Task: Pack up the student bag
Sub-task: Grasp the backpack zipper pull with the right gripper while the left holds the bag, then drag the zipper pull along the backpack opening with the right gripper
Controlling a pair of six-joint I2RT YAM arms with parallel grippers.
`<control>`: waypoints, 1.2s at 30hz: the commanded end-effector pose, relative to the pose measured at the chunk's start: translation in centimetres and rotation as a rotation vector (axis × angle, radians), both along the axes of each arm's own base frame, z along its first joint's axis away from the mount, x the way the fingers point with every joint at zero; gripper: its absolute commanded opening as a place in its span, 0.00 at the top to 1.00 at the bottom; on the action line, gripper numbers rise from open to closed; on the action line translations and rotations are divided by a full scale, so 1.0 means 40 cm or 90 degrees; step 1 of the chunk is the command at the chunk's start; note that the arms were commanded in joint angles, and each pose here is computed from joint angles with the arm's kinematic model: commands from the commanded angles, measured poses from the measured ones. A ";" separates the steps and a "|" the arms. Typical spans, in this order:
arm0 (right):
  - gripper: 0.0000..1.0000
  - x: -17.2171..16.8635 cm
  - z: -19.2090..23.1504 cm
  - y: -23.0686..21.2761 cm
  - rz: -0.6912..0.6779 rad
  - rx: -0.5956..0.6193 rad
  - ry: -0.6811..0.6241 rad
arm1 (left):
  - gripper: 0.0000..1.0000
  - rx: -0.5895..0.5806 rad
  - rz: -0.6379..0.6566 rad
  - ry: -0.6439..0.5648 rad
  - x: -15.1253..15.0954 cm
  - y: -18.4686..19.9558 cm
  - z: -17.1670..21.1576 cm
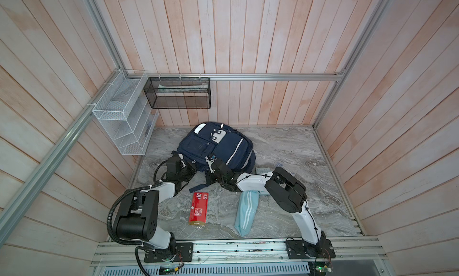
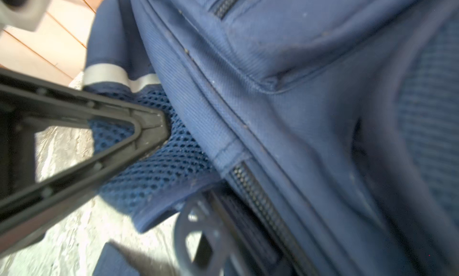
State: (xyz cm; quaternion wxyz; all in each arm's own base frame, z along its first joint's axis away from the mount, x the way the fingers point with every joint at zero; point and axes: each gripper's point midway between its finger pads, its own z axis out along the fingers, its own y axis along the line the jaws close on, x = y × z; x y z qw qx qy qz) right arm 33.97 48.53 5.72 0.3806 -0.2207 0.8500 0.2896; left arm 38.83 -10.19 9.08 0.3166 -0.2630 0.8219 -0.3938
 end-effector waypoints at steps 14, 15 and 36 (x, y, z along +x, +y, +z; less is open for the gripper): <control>1.00 0.004 -0.038 -0.293 -0.096 -0.191 0.046 | 1.00 -0.024 -0.043 -0.025 0.000 0.002 0.042; 1.00 0.000 -0.043 -0.307 -0.097 -0.206 0.047 | 1.00 -0.024 -0.042 -0.025 0.001 0.003 0.040; 1.00 0.039 0.000 -0.587 -0.101 -0.229 0.097 | 1.00 -0.022 -0.047 -0.019 0.059 0.011 0.009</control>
